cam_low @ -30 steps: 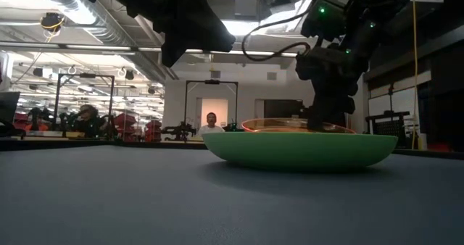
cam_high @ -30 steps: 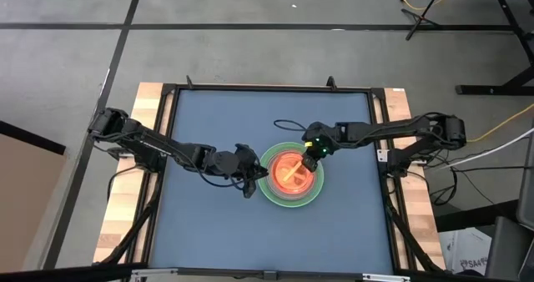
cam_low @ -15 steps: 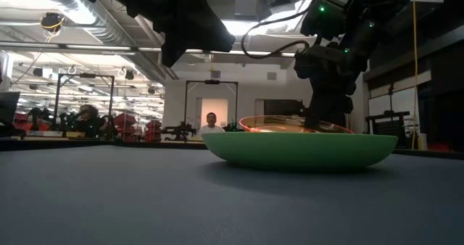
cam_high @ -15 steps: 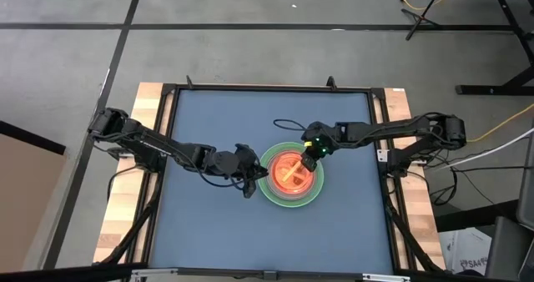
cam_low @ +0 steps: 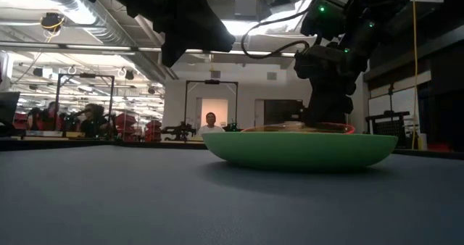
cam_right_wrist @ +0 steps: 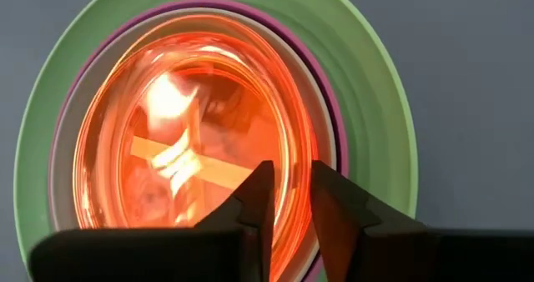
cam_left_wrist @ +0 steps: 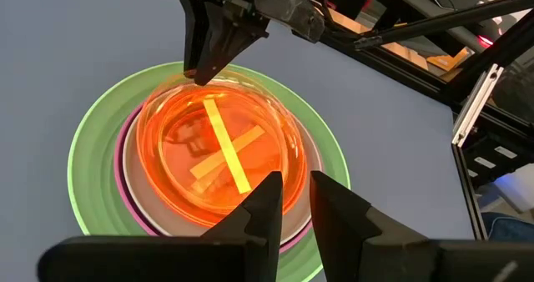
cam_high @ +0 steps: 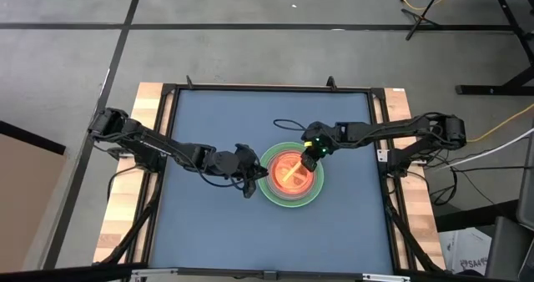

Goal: Stack plastic plates
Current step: Stack the light orange plate on top of the light orange plate, then return to Home Position

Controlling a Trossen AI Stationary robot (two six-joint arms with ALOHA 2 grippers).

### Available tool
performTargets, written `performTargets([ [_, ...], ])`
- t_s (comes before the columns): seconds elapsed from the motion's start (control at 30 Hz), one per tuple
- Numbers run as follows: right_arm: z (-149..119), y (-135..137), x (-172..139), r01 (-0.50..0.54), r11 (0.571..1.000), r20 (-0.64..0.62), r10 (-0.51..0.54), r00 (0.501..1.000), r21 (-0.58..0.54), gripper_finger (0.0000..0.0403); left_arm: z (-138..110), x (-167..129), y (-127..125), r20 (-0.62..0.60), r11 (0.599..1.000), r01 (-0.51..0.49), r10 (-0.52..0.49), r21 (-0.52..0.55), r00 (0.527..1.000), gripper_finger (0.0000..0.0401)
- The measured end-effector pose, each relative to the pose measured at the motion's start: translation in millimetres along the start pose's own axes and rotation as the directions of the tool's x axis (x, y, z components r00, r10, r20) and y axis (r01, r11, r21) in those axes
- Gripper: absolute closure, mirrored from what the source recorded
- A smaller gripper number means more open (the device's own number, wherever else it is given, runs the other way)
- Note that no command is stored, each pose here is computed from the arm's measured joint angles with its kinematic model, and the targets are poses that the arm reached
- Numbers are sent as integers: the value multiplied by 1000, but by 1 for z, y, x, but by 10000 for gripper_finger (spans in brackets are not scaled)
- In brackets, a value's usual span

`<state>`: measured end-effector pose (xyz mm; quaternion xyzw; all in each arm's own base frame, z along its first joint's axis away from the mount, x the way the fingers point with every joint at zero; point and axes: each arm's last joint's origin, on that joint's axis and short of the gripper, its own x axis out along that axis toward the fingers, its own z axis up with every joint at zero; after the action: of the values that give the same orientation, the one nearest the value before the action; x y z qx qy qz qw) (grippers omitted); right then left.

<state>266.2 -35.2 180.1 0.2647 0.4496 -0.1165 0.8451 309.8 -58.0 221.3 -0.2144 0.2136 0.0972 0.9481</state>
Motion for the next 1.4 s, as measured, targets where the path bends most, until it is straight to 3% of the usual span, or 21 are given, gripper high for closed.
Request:
performTargets([
  [0.17, 0, 0, 0, 0, 1000, 0, 0, 1000, 0, 320, 0, 0, 0, 0, 1000, 0, 0, 0, 1000, 344],
  [0.9, -8, -4, -1, 43, 999, -86, -42, 995, 10, 320, 0, 0, 0, 0, 1000, 0, 0, 0, 1000, 344],
  [1.4, -5, -2, 0, 24, 999, -51, -25, 998, -29, 320, 3, 0, 0, 28, 999, 12, -13, 50, 1000, 344],
])
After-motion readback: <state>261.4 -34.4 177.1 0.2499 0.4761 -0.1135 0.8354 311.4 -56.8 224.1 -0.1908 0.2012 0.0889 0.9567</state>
